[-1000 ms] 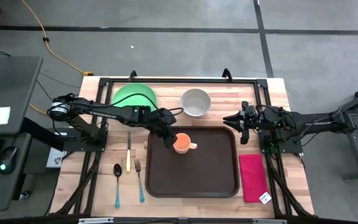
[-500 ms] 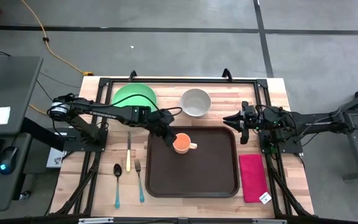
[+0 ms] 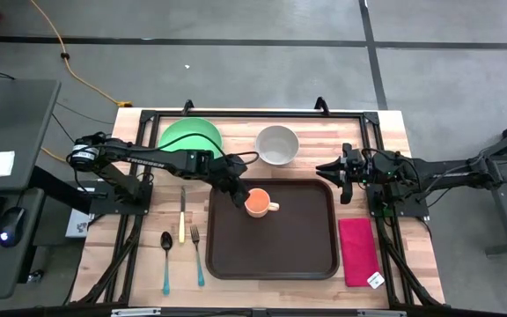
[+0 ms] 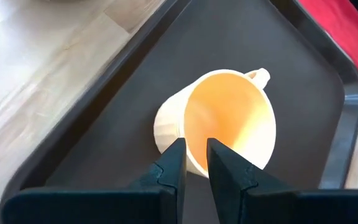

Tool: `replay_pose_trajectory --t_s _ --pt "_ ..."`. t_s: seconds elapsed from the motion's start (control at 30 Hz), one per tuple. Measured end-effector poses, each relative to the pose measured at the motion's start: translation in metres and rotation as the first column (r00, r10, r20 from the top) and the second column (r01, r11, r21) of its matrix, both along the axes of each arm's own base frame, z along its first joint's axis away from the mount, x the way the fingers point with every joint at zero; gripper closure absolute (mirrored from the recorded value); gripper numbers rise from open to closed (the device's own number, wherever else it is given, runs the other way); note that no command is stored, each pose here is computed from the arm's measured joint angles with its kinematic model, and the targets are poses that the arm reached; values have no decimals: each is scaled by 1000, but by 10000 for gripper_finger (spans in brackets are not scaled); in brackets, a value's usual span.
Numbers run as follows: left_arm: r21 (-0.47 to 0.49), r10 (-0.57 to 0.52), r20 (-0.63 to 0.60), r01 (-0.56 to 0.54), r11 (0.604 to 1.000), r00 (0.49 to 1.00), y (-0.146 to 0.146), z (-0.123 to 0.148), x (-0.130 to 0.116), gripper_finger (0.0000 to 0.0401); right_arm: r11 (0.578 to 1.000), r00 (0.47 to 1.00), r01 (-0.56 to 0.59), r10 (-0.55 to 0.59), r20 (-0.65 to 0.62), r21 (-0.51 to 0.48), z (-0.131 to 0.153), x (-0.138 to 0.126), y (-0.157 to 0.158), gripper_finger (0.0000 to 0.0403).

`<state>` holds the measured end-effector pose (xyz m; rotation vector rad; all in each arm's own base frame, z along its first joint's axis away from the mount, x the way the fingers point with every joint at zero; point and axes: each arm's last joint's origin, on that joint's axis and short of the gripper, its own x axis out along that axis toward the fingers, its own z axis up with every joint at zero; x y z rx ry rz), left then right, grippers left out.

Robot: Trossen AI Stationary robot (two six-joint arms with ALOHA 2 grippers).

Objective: Set up tray
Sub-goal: Put the yellow mug on the brown tray

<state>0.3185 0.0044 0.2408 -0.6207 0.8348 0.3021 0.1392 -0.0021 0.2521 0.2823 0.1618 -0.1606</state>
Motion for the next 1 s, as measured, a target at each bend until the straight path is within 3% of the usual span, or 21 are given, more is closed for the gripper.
replay_pose_trajectory --t_s 0.73,1.0 --pt "12 9 -40 -8 1000 999 0 -2 -3 304 1000 1000 0 0 -1 0 0 0 0 345" --pt "-58 15 8 -14 998 1000 -1 0 1 304 1000 1000 12 -12 -1 6 0 0 0 346"
